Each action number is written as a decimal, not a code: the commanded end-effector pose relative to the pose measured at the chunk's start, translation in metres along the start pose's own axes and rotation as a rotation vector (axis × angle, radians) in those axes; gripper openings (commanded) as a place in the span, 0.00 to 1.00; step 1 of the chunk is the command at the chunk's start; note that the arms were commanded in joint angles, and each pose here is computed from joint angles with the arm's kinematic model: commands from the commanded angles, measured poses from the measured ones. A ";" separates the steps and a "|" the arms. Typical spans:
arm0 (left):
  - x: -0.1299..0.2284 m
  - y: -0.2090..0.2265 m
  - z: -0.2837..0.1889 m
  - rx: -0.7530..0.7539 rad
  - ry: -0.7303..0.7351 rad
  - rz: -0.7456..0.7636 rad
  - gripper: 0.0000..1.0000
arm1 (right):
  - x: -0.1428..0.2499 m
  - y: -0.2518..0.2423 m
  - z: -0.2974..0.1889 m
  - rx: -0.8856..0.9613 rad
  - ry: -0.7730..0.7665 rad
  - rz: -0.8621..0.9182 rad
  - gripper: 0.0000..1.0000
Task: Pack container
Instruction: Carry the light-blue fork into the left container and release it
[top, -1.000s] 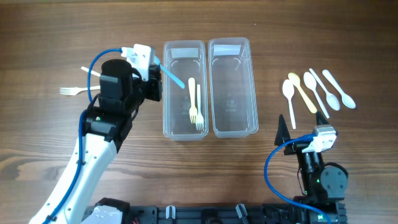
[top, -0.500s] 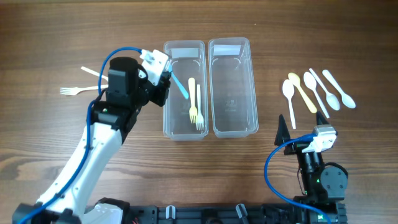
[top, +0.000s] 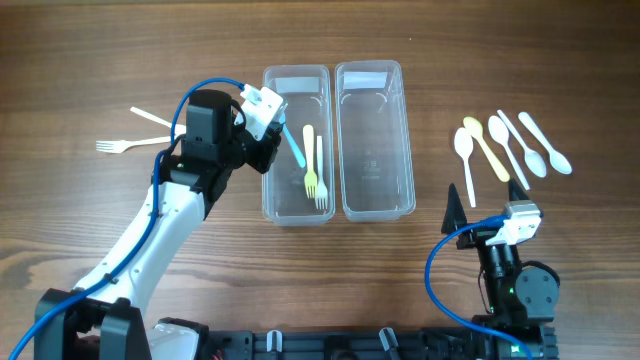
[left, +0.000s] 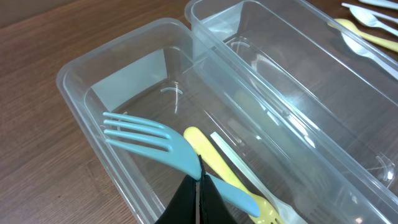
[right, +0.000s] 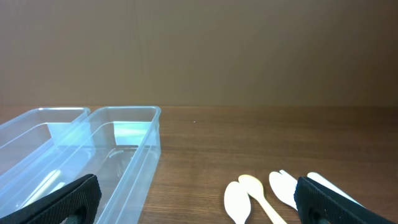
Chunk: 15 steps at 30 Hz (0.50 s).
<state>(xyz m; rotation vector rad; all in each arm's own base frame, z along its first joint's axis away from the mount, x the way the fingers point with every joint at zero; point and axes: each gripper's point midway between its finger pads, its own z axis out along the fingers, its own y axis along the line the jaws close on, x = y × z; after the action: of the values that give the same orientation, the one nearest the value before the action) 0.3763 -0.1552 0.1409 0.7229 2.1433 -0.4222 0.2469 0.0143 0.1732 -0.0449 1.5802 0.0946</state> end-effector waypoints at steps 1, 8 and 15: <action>0.000 -0.006 0.003 0.034 -0.005 0.028 0.04 | -0.001 0.000 0.000 -0.002 -0.005 -0.005 1.00; -0.001 -0.008 0.003 0.044 -0.011 0.029 0.19 | -0.001 0.000 0.000 -0.002 -0.005 -0.005 1.00; -0.010 -0.006 0.003 0.036 -0.044 0.005 0.67 | -0.001 0.000 0.000 -0.002 -0.005 -0.005 1.00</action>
<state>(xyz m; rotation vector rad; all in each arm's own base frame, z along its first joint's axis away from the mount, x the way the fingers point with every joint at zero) 0.3776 -0.1587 0.1452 0.7460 2.1111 -0.4323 0.2469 0.0143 0.1732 -0.0449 1.5802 0.0946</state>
